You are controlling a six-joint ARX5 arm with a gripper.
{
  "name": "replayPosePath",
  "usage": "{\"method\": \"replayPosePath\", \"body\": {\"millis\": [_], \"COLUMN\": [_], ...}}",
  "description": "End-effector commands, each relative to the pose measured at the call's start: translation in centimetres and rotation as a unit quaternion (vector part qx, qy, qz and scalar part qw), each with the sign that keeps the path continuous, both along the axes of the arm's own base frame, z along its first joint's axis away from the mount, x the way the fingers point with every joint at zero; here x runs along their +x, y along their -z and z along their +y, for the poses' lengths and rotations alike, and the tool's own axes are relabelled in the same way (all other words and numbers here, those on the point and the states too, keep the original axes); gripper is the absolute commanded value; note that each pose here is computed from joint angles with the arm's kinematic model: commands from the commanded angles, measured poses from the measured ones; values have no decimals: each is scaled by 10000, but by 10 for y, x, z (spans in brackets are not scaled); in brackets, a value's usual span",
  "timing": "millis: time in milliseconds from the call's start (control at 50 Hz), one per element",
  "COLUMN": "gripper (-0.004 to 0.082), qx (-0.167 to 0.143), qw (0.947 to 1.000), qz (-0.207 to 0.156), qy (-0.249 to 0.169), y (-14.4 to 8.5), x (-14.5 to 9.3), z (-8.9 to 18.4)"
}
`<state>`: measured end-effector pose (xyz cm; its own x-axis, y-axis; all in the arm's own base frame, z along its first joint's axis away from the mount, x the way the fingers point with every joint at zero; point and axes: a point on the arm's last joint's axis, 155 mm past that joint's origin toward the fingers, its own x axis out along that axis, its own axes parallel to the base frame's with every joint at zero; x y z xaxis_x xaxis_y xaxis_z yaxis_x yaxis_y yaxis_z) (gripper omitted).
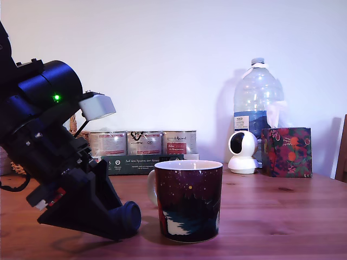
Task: Pick up the coffee capsules from the table one by one and drop them inside the nearest coffee cup
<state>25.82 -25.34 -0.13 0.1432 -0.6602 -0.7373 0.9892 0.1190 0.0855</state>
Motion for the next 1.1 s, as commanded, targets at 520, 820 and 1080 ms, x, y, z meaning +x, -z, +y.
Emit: {"method": "replayPosePath", "body": {"millis": [520,820,1080], "gripper": [193,193,193], "qx": [30,-1,-115], "qw": [9999,9998,9995], "qz": [151,206,226], "qy": [27,-67,-198], "y": [2,-13,-43], "x": [-5,-9,-20], "z": [-1,1,4]}}
